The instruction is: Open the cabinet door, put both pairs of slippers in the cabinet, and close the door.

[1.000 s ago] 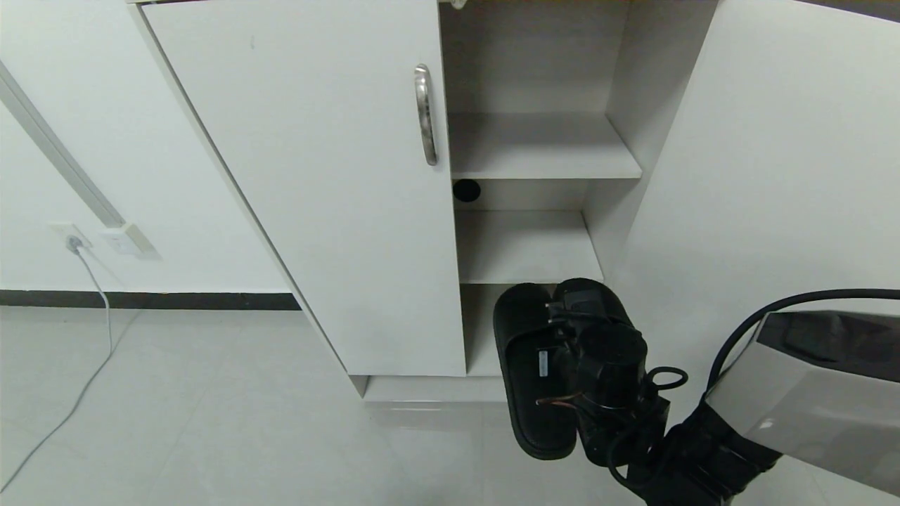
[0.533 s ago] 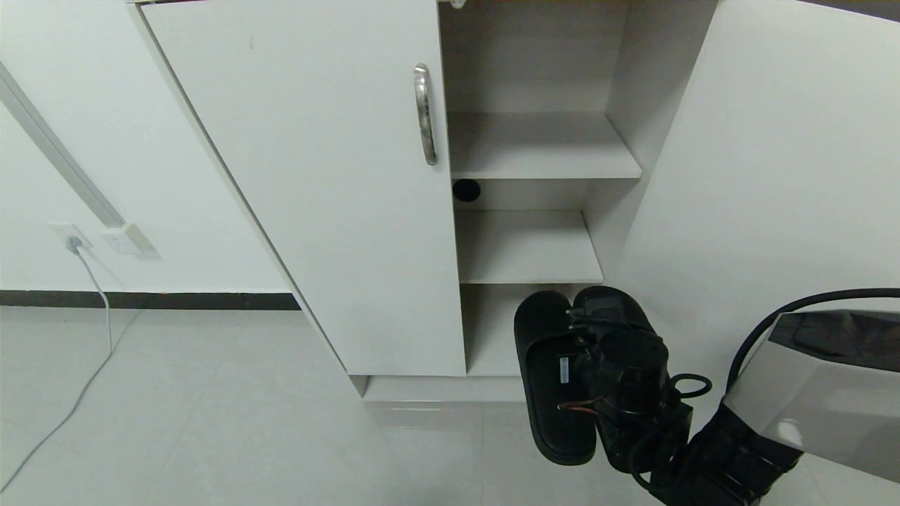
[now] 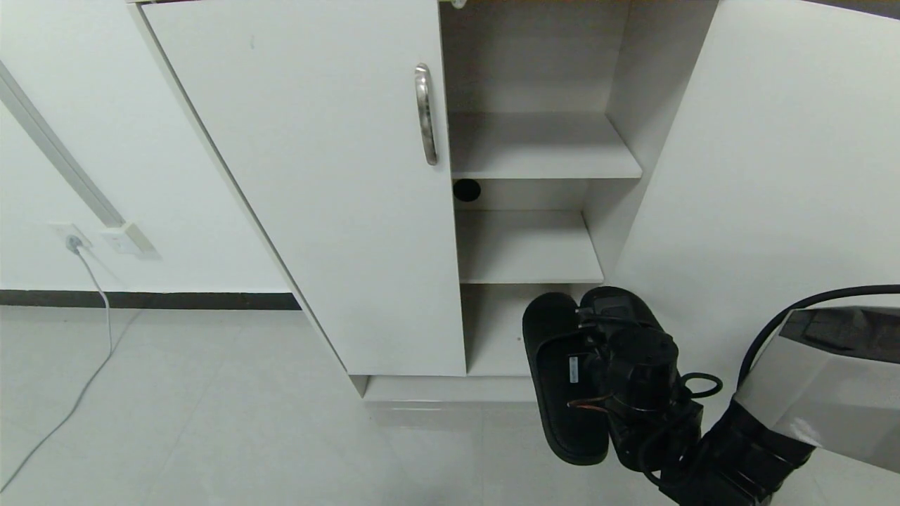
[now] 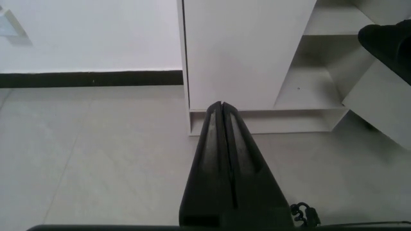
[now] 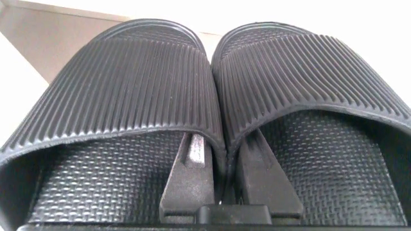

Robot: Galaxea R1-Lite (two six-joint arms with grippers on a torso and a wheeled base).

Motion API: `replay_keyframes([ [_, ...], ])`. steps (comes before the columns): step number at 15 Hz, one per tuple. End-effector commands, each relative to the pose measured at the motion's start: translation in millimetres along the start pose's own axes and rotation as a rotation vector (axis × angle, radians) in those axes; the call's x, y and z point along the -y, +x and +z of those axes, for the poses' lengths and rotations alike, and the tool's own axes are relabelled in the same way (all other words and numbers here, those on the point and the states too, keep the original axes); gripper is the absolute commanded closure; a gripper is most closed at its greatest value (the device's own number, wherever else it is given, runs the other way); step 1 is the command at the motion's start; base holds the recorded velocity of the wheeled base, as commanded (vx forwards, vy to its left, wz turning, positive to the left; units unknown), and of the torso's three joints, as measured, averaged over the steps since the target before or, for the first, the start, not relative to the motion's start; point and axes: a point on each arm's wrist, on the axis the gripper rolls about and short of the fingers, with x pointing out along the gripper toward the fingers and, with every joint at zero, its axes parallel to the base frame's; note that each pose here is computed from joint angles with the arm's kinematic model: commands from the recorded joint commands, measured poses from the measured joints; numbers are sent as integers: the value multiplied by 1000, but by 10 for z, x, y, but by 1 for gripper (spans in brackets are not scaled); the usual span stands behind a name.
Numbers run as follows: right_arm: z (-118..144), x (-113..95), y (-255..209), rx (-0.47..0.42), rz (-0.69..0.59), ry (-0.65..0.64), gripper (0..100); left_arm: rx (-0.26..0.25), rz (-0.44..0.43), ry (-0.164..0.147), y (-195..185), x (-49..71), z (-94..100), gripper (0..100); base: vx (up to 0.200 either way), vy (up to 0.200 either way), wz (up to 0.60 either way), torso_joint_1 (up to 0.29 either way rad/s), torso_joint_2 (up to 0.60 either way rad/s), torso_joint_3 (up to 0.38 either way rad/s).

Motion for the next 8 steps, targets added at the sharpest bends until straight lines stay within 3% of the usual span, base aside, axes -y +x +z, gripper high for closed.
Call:
replay_keyframes([
  [1,24,18,-18,3,-1,2,100,-1,0,0,1,0,1,100,0,0,0,0,0,0],
  [8,53,-68,-83,14,30,4,100,-1,1,-3,1,0,1,100,0,0,0,0,0,0],
])
